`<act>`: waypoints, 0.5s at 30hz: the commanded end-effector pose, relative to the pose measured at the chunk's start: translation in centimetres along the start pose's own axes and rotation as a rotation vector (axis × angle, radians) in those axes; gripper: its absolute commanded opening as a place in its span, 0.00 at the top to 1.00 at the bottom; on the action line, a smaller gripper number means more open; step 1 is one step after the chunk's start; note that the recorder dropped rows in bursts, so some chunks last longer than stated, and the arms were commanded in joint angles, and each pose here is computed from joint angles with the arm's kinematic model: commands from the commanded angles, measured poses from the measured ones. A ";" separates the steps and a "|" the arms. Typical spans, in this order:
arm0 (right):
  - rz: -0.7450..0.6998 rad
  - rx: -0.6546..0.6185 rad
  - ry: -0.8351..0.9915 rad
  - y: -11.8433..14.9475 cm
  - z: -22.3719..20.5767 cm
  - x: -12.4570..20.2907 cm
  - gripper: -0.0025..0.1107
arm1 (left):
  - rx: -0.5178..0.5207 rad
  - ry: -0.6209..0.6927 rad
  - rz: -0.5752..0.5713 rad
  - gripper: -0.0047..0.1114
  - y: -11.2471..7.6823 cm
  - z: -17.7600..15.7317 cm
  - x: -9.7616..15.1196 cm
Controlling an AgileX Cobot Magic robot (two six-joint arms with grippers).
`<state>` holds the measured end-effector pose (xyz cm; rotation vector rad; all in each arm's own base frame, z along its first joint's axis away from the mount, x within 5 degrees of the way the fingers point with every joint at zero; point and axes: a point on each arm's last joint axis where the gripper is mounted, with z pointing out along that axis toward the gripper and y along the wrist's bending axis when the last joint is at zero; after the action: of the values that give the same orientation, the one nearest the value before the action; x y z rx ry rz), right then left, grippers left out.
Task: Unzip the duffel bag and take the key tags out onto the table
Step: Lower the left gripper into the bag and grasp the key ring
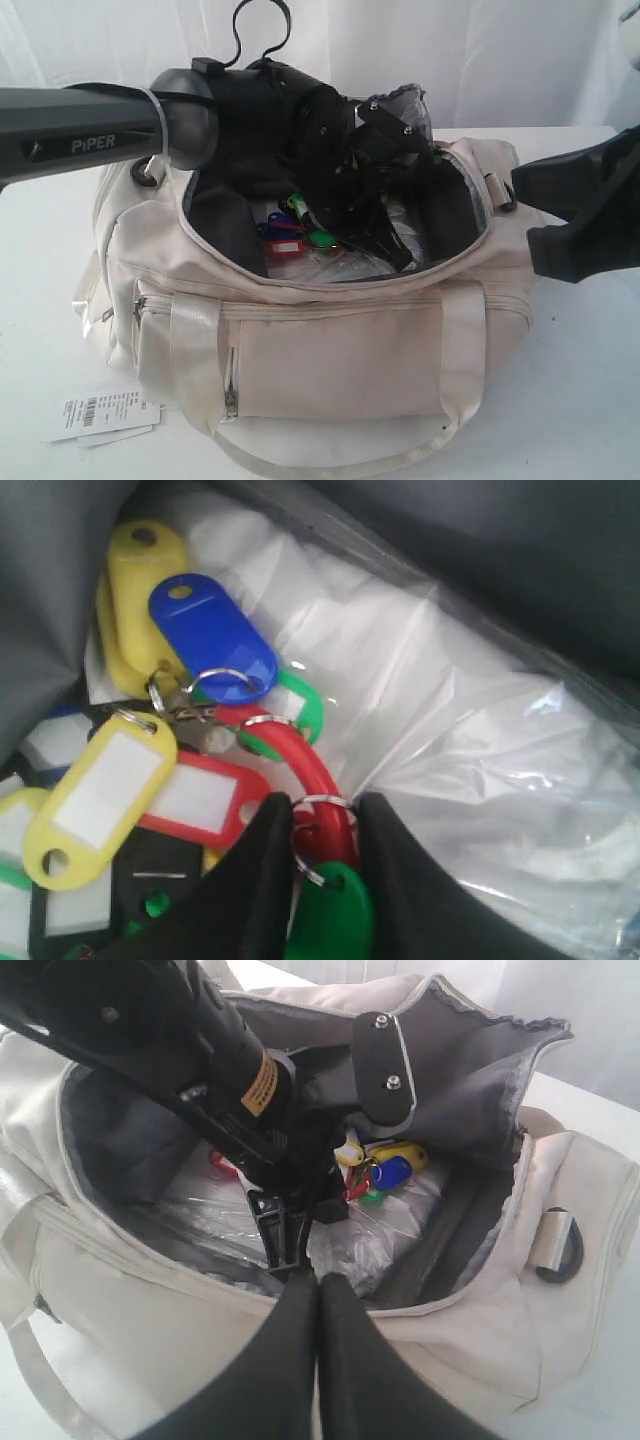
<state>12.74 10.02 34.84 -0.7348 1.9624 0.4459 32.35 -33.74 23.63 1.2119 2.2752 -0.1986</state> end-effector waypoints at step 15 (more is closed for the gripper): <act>0.002 0.000 -0.004 0.0 -0.1 0.1 0.98 | -0.236 0.010 0.111 0.47 2.4 -2.9 -0.4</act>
<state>12.74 10.02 34.84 -0.7348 1.9624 0.4459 33.00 -32.21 25.91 1.2437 2.1563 0.0513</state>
